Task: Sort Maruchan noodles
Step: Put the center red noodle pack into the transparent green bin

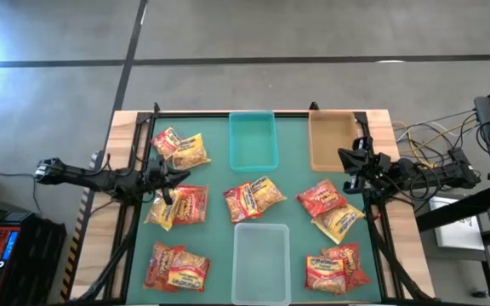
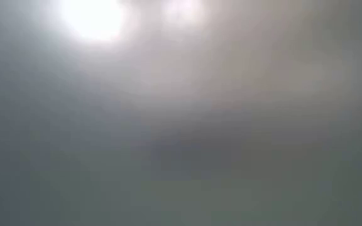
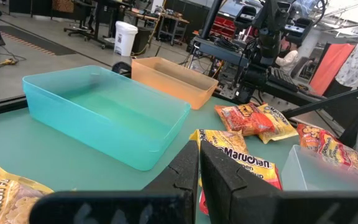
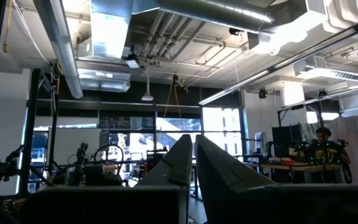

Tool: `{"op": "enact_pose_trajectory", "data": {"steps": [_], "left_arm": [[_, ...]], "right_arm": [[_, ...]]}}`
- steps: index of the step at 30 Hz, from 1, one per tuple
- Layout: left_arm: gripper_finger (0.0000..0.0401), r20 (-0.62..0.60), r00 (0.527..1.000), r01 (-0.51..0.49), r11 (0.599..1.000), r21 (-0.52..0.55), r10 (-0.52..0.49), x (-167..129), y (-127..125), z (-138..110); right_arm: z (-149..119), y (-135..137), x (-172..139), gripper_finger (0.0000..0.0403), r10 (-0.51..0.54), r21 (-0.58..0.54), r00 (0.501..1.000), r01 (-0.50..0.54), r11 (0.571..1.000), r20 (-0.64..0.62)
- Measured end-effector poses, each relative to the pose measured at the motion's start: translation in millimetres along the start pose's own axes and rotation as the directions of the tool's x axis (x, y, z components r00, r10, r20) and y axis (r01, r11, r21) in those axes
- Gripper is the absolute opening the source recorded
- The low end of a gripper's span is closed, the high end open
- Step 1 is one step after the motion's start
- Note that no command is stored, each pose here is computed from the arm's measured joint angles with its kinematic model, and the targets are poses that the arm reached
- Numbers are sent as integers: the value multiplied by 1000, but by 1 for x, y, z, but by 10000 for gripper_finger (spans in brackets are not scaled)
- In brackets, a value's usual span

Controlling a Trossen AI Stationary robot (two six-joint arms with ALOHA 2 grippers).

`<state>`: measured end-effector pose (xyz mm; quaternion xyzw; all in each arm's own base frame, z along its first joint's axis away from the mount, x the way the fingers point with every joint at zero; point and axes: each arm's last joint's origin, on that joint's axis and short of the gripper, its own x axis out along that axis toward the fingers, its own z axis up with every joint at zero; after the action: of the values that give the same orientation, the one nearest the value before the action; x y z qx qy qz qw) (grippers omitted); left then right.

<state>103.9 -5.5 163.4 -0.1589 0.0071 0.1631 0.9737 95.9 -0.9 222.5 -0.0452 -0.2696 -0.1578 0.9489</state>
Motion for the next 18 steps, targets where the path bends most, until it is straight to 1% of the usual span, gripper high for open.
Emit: {"op": "enact_pose_trajectory", "data": {"steps": [5,7,13,18], "left_arm": [[0,0,1000,0,1000,0,0,0,0,0],[0,0,1000,1,1000,0,-1,0,0,0],[0,0,1000,0,1000,0,0,0,0,0],[0,0,1000,0,1000,0,0,0,0,0]], "right_arm": [[0,0,0,13,0,-43,1000,1,999,3],[0,0,0,13,0,-39,1000,1,999,2],[0,0,0,13,-1,100,1000,0,995,4],[0,0,0,13,-1,253,1000,0,968,4]]}}
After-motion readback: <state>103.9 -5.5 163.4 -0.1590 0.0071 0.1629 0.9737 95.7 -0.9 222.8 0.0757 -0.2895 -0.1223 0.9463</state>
